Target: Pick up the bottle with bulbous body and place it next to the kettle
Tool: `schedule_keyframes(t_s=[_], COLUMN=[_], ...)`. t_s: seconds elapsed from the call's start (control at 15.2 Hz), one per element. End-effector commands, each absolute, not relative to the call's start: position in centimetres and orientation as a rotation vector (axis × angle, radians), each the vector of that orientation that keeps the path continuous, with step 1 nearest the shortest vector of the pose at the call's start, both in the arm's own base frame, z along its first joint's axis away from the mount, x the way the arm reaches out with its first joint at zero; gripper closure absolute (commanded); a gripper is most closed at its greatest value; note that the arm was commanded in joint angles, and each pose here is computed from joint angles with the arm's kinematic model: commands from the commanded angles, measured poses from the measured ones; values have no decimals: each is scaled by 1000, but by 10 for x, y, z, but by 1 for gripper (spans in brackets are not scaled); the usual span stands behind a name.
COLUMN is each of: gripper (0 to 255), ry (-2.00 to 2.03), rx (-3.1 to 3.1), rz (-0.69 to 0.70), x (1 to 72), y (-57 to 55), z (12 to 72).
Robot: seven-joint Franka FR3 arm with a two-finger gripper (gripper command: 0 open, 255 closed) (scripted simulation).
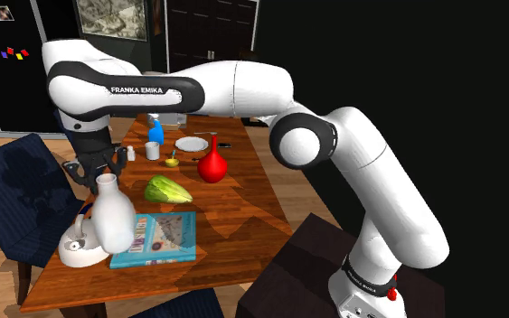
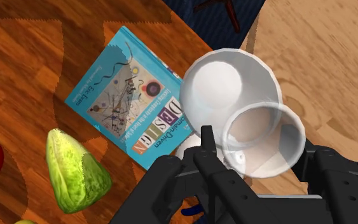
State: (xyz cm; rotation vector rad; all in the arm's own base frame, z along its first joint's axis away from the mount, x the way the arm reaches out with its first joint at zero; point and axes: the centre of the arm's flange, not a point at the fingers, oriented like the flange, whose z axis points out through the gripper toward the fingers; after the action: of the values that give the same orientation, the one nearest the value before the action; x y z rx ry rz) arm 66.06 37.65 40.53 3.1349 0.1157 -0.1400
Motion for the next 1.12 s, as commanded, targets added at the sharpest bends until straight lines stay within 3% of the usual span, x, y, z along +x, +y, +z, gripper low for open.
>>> schedule_keyframes(t_s=[0.0, 1.06], gripper=[255, 255], ry=[116, 116], rx=[3135, 3135], rz=[-138, -138], x=[660, 660], y=[375, 375], z=[394, 310])
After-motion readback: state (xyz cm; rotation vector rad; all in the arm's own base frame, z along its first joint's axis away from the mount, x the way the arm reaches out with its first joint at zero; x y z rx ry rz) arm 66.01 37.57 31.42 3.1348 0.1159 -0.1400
